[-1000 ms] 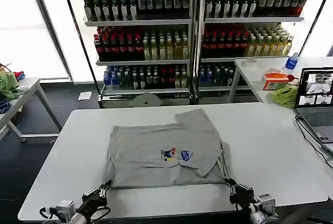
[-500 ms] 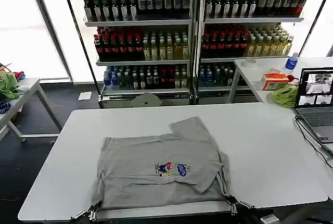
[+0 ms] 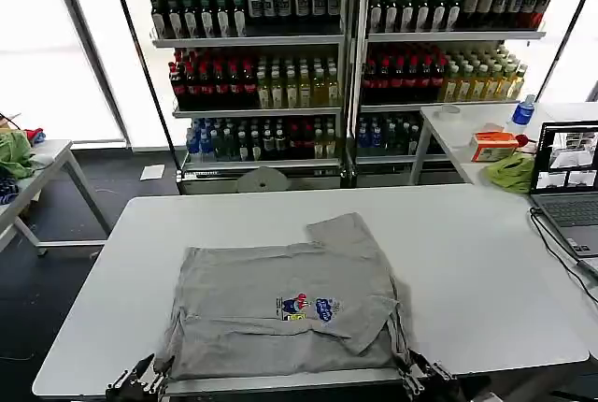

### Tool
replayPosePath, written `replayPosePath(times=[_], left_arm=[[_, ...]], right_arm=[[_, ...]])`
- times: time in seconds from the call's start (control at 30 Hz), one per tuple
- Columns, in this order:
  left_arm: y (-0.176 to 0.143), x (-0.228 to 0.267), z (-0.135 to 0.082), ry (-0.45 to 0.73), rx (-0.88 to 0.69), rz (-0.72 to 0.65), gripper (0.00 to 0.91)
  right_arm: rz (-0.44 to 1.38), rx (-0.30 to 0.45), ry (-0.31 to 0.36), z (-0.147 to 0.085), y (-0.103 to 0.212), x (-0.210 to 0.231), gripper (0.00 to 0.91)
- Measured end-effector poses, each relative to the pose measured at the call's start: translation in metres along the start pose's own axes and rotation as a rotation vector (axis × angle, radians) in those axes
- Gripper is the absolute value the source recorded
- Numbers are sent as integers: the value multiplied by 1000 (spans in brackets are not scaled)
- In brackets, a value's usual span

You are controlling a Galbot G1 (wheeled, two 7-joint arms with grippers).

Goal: Fold and organize the clothes.

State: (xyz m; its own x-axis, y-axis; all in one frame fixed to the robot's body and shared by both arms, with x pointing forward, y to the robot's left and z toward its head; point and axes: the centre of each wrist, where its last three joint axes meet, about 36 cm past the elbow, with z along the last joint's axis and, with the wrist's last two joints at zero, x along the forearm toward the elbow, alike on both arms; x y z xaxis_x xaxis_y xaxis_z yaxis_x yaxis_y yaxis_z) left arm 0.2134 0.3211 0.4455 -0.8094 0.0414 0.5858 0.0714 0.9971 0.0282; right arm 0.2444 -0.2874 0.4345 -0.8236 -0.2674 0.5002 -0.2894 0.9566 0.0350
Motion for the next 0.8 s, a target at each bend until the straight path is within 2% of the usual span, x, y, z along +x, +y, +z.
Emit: replayPosePath(times=[0.4, 0.8], left_arm=[[34, -25, -30, -41, -23, 3, 907], [62, -106, -64, -75, -33, 84, 907]], right_arm=[[-32, -1, -109, -52, -50, -51, 907], [-105, -17, -111, -118, -84, -173, 907]])
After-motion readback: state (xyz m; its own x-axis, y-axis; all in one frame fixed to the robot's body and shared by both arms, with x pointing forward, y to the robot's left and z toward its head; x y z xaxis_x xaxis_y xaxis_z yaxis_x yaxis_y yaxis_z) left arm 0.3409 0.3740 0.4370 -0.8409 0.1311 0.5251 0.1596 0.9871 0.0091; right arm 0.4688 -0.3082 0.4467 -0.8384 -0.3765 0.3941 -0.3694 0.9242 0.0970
